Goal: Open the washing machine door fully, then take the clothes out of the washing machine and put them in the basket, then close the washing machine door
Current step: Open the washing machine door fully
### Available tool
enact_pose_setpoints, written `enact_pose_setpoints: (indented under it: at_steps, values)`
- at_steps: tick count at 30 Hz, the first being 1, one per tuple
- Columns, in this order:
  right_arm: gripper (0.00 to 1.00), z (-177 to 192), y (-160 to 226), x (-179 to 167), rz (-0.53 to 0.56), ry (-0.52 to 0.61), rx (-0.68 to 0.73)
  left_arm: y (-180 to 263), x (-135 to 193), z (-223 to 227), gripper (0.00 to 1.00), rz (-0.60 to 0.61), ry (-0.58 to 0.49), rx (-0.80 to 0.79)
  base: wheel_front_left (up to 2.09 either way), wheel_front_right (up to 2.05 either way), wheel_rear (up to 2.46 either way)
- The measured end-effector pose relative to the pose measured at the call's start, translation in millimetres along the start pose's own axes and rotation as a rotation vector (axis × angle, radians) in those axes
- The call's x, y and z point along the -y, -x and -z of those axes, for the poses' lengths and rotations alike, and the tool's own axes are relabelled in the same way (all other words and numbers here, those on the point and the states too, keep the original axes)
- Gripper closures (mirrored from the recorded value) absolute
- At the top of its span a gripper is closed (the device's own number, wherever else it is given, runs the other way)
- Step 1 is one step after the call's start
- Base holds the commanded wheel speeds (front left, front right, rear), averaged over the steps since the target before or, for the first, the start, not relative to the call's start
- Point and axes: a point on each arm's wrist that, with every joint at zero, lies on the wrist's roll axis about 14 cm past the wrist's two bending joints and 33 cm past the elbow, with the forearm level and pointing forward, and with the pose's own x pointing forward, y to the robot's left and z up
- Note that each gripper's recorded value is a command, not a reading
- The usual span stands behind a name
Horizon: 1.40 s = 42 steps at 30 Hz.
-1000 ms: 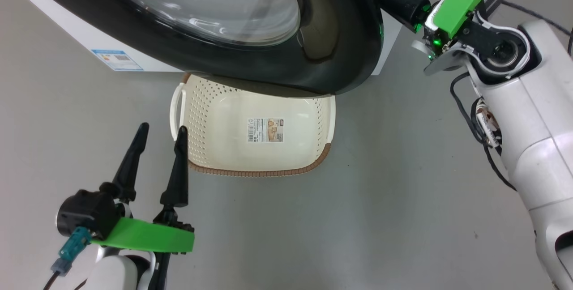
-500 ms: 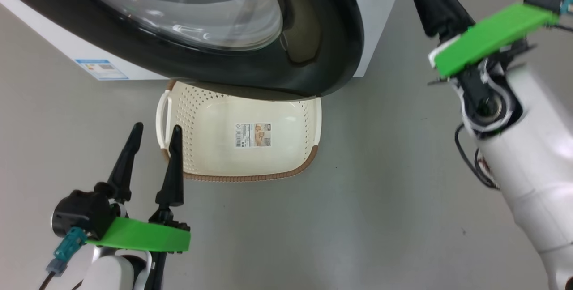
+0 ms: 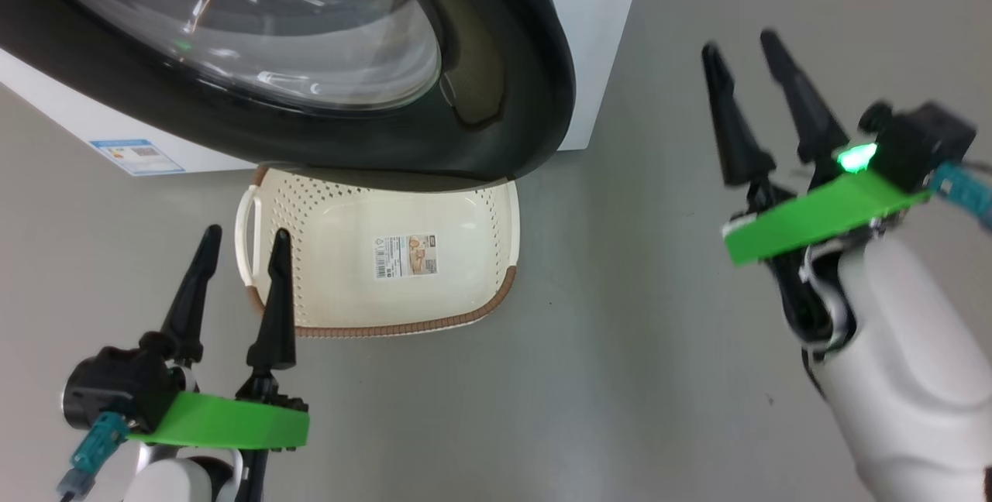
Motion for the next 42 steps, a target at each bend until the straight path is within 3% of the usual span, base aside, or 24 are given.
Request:
enact_pose_setpoints:
  at_steps: [13,22,42]
  values:
    - [0.0,-4,56,9,0.071,0.255,0.037,5,-1,-13,0.0,-0.002,-0.029,0.034,0.0,0.0,0.0]
    - [0.0,12,79,18,0.113,0.246,-0.014,5,-3,-13,0.0,-0.006,-0.03,0.034,0.0,0.0,0.0]
    - [0.0,13,79,12,0.099,0.235,-0.015,5,-2,-14,0.0,-0.008,-0.025,0.037,0.0,0.0,0.0]
